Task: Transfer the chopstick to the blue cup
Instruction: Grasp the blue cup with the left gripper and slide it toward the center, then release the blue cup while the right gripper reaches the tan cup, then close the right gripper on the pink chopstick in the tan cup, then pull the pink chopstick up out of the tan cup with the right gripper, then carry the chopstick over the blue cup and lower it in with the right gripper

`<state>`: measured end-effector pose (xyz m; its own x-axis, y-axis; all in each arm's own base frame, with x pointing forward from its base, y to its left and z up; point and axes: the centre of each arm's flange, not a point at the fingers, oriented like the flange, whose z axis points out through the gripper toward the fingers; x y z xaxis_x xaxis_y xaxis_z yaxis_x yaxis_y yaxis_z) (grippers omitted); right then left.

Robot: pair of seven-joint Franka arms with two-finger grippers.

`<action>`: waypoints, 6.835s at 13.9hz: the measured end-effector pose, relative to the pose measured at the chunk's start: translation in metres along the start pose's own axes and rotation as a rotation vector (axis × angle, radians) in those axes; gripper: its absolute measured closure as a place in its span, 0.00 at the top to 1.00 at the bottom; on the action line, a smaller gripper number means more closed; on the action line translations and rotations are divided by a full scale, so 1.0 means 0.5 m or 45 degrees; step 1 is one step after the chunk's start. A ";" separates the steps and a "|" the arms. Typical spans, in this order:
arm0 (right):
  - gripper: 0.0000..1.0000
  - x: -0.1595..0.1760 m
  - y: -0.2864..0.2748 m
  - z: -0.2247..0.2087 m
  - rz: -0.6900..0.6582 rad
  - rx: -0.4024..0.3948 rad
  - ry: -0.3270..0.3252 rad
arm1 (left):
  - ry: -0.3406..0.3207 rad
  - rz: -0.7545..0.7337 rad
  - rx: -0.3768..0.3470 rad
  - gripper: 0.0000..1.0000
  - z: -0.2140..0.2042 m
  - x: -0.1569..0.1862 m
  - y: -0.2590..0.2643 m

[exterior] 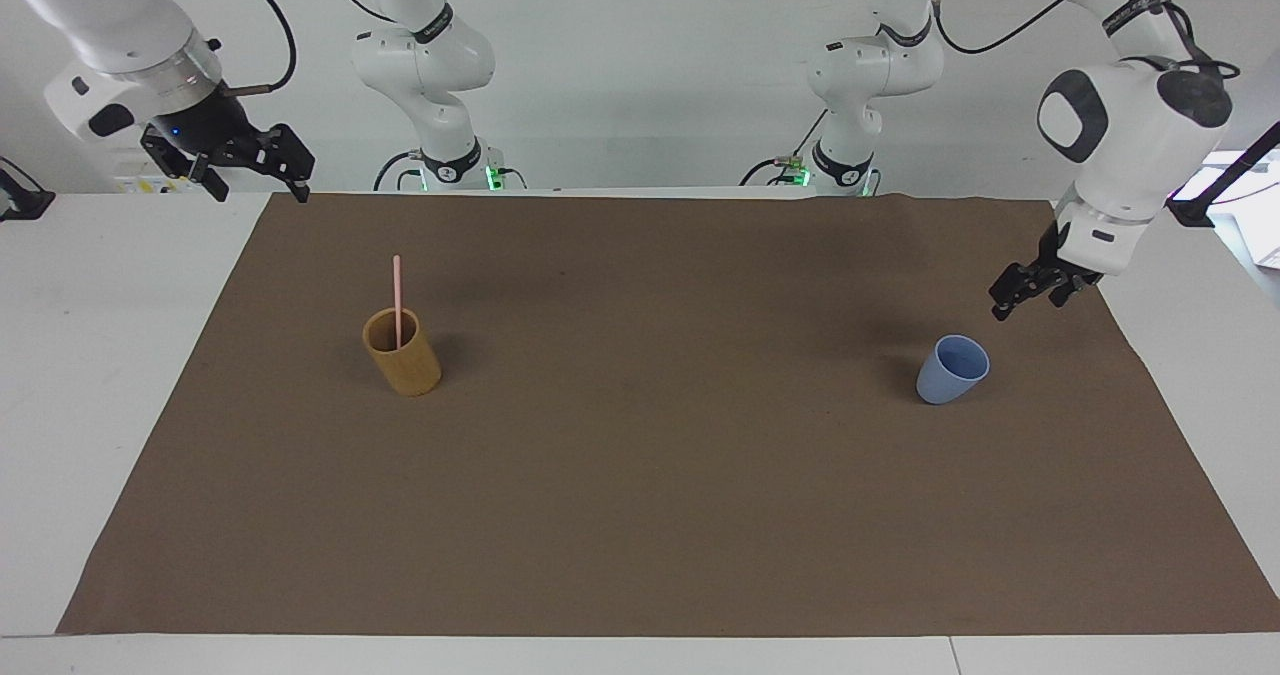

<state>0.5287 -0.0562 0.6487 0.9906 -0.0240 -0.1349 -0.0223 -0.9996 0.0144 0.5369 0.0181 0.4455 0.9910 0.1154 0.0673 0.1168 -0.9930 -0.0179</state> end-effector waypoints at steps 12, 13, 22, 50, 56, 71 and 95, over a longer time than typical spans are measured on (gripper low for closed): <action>1.00 0.000 0.000 0.000 0.000 0.000 -0.001 | 0.014 -0.051 -0.017 0.04 0.146 0.004 0.135; 1.00 0.000 0.000 0.000 0.000 0.000 -0.001 | 0.026 -0.081 -0.026 0.04 0.140 -0.004 0.188; 1.00 0.000 0.000 0.001 0.000 0.000 -0.001 | 0.029 -0.120 -0.113 0.21 0.144 -0.253 0.723; 0.63 0.028 -0.123 0.427 0.048 0.129 -0.172 | -0.042 0.009 0.012 1.00 -0.310 0.030 0.084; 0.31 0.027 -0.124 0.433 0.049 0.132 -0.180 | -0.042 0.009 0.012 1.00 -0.310 0.030 0.084; 0.08 -0.069 -0.147 0.032 -0.153 0.174 -0.292 | -0.042 0.009 0.012 1.00 -0.310 0.030 0.084; 0.08 -0.044 -0.970 0.305 -0.371 0.223 -0.031 | -0.042 0.009 0.012 1.00 -0.310 0.030 0.084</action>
<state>0.4973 0.4273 0.4934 0.9552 0.2647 -0.1321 0.2362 -0.9513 -0.1983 0.5464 -0.0259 0.6004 0.9934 0.1096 0.0341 0.1106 -0.9935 -0.0278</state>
